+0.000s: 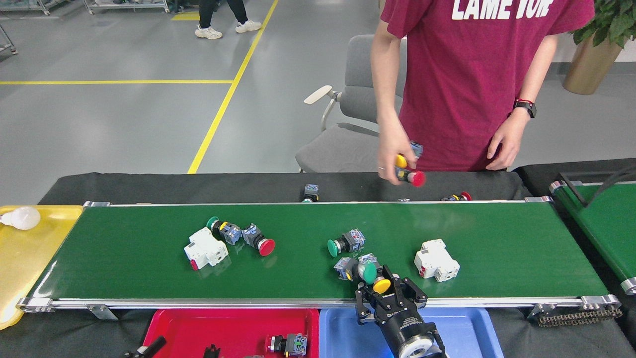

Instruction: Pick switch part from conveyor to tray

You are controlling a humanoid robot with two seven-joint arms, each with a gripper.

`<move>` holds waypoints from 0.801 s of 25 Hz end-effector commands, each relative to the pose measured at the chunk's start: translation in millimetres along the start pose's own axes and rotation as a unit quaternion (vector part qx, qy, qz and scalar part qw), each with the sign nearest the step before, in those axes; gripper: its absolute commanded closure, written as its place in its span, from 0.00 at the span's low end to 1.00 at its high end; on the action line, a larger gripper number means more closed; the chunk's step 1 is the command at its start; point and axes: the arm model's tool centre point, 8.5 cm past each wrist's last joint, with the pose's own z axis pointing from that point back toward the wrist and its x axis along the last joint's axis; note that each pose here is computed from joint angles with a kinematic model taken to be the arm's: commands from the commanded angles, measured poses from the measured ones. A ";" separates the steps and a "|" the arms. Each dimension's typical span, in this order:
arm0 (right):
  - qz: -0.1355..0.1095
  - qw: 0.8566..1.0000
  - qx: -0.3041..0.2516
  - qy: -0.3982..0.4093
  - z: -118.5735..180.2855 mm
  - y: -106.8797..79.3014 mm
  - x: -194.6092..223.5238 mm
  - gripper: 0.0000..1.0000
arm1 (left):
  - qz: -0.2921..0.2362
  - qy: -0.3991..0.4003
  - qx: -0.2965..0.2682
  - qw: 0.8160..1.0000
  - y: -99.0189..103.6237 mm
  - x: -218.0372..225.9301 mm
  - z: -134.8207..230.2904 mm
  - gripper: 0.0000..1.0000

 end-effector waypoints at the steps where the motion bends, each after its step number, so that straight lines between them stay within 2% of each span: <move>1: -0.001 0.998 0.065 0.000 1.4 13.6 -1.1 0.48 | -0.004 0.030 0.016 0.999 6.5 -13.1 6.7 0.00; 2: 0.000 0.998 0.062 -0.002 0.9 10.9 -0.5 0.52 | -0.002 0.075 0.015 0.997 4.5 -25.1 10.0 0.00; 4: 0.000 0.999 0.052 -0.005 1.1 3.8 0.4 0.63 | 0.003 0.119 0.008 0.993 -2.2 -36.9 13.3 0.00; 5: 0.000 0.999 0.044 -0.007 1.4 -1.7 1.8 0.76 | 0.007 0.135 0.003 0.991 -6.2 -41.9 16.1 0.00; 7: -0.004 0.999 0.032 -0.015 2.5 -10.2 5.3 0.77 | 0.005 0.141 0.005 0.990 -5.0 -44.7 13.7 0.00; 9: -0.020 0.999 0.018 -0.025 4.4 -25.0 7.7 0.77 | -0.004 0.138 0.014 0.990 2.9 -49.9 3.4 0.00; 13: -0.018 0.999 -0.009 -0.047 11.6 -56.9 10.7 0.77 | -0.063 0.184 0.001 0.981 13.4 -83.0 -39.1 0.00; 16: -0.021 0.996 -0.018 -0.079 29.2 -64.0 14.6 0.77 | -0.078 0.197 -0.018 0.977 13.0 -100.1 -78.4 0.00; 18: -0.016 0.993 -0.017 -0.114 41.5 -61.1 15.3 0.77 | -0.078 0.195 -0.018 0.977 17.2 -103.8 -91.8 0.00; 20: -0.013 0.984 -0.015 -0.176 51.6 -58.0 22.4 0.77 | -0.074 0.196 -0.031 0.977 19.2 -105.7 -98.2 0.00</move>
